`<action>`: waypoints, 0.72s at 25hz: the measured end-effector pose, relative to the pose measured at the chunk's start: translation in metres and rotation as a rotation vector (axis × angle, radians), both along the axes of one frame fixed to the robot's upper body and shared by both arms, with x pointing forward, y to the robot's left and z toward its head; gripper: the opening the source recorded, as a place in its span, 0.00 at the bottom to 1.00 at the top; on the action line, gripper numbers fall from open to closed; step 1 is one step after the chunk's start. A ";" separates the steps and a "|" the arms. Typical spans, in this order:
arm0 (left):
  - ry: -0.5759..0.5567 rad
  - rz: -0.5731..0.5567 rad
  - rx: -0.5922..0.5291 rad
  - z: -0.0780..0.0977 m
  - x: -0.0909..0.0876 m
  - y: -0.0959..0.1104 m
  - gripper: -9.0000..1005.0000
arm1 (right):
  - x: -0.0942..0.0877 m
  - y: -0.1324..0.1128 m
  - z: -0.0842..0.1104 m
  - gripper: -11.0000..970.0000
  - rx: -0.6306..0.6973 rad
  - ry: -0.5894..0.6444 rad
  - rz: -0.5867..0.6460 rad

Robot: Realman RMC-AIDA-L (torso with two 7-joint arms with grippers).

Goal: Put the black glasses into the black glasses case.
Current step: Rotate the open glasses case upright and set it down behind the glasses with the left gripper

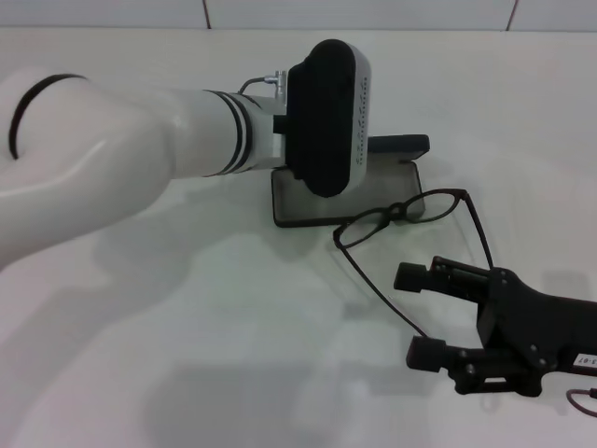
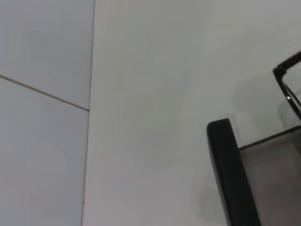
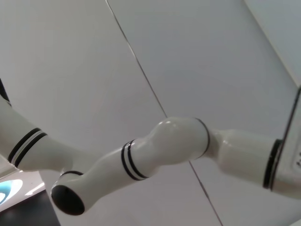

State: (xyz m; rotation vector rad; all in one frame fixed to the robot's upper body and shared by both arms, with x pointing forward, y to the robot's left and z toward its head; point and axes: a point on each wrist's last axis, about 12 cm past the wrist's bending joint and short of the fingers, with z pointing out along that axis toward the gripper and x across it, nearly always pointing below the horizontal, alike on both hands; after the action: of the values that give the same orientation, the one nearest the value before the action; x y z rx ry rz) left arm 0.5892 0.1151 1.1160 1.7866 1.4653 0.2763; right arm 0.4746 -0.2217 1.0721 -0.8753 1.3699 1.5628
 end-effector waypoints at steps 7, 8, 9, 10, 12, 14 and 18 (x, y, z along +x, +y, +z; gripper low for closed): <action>-0.006 0.009 -0.080 0.014 -0.007 0.000 0.46 | 0.002 -0.003 0.001 0.89 0.000 -0.002 -0.014; 0.000 0.009 -0.082 0.014 -0.007 0.000 0.48 | 0.002 -0.004 0.001 0.89 -0.001 -0.001 -0.014; 0.007 0.011 -0.082 0.014 -0.007 0.001 0.50 | 0.002 -0.004 0.001 0.89 -0.001 -0.001 -0.014; 0.015 0.014 -0.078 0.013 -0.007 0.002 0.52 | 0.002 -0.003 0.001 0.89 -0.001 -0.001 -0.012; 0.035 0.024 -0.067 0.007 -0.006 0.004 0.55 | 0.002 -0.002 0.001 0.89 0.000 -0.002 -0.008; 0.049 0.031 -0.056 0.001 -0.005 0.006 0.55 | 0.002 -0.001 0.001 0.89 0.000 -0.002 -0.007; 0.064 0.037 -0.041 -0.007 -0.003 0.006 0.55 | 0.001 -0.002 0.000 0.89 0.000 0.002 -0.010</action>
State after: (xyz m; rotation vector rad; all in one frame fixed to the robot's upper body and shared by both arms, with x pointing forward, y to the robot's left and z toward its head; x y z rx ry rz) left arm 0.5864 0.1208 1.1095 1.7515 1.5394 0.2072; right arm 0.4751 -0.2236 1.0722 -0.8655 1.3739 1.5565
